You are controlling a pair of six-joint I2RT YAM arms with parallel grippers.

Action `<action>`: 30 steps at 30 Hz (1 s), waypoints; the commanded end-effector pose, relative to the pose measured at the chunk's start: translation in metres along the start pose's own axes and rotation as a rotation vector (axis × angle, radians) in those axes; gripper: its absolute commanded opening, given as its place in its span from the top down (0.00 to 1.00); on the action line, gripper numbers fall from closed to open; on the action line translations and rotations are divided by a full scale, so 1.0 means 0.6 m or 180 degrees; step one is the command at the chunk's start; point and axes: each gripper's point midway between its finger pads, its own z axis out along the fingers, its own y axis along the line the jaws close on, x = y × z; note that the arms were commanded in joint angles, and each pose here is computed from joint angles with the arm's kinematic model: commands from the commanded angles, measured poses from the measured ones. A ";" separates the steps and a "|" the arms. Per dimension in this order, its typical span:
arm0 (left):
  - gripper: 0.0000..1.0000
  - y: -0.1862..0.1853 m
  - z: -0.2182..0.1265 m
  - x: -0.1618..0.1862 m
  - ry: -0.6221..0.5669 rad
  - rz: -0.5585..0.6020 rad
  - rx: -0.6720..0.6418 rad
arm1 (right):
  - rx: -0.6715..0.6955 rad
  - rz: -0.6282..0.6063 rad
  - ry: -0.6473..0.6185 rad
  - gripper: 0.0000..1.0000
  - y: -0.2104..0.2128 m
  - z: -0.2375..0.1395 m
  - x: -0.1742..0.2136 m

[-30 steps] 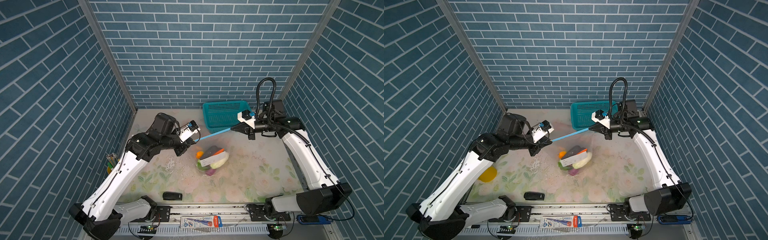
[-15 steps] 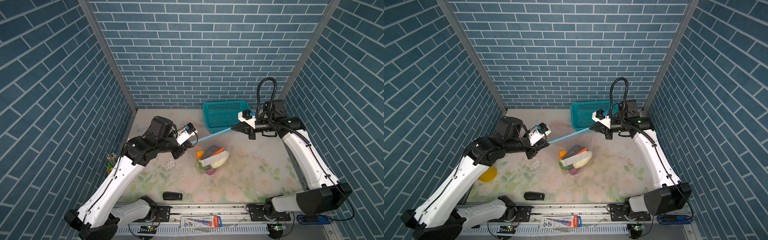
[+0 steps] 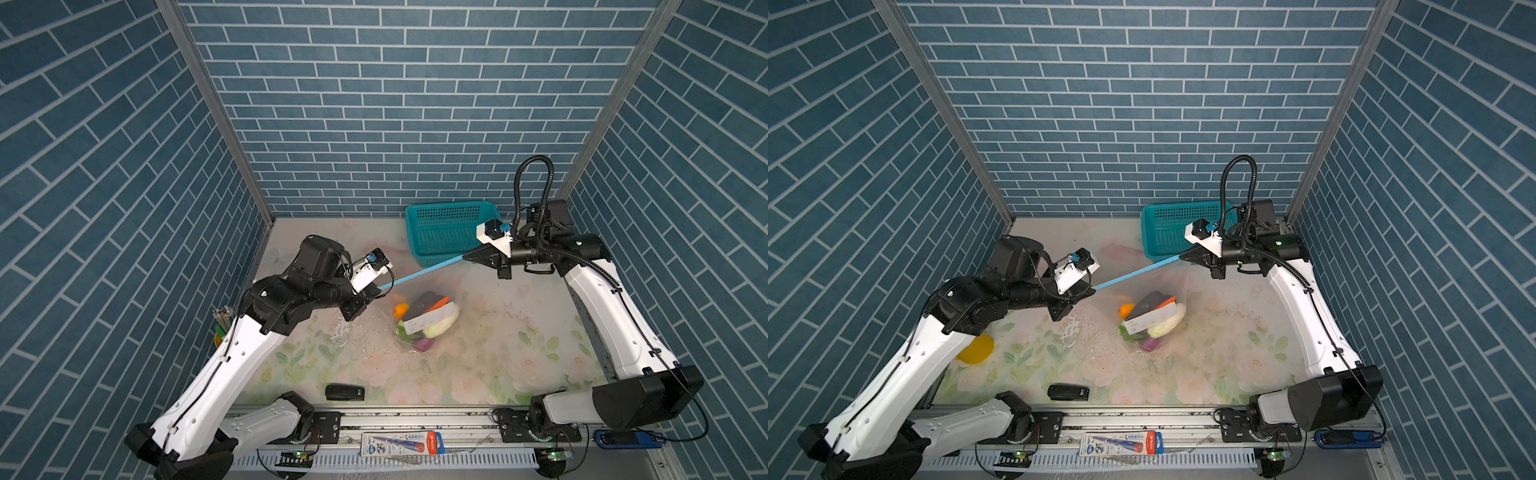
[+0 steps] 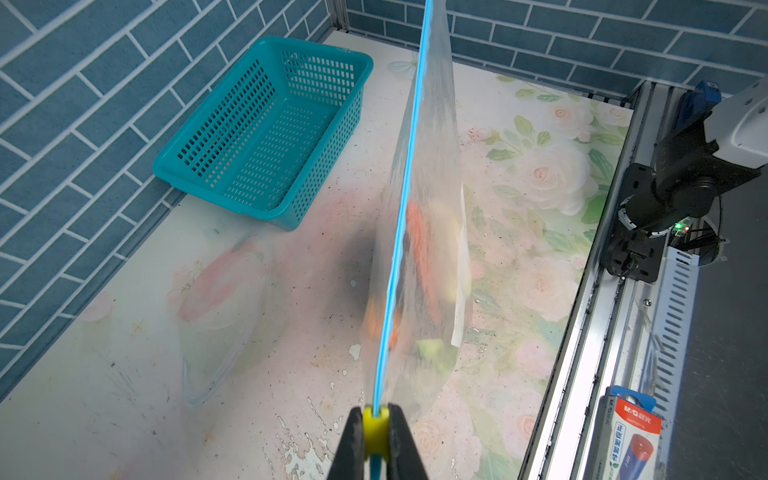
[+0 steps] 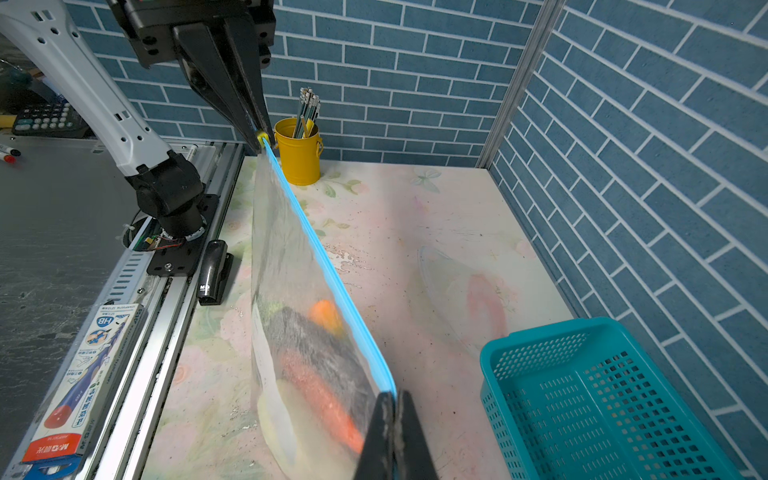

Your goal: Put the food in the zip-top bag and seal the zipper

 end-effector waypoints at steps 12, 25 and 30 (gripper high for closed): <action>0.96 0.002 -0.017 0.045 0.0290 -0.0120 -0.0116 | 0.0196 -0.0044 0.0026 1.00 -0.016 -0.017 0.003; 0.96 0.003 -0.019 0.044 0.0315 -0.0119 -0.0112 | 0.0193 -0.0029 0.0043 1.00 -0.018 -0.016 0.007; 0.93 0.003 -0.022 0.043 0.0304 -0.0102 -0.0125 | 0.0150 -0.0003 0.0024 1.00 -0.018 -0.012 0.009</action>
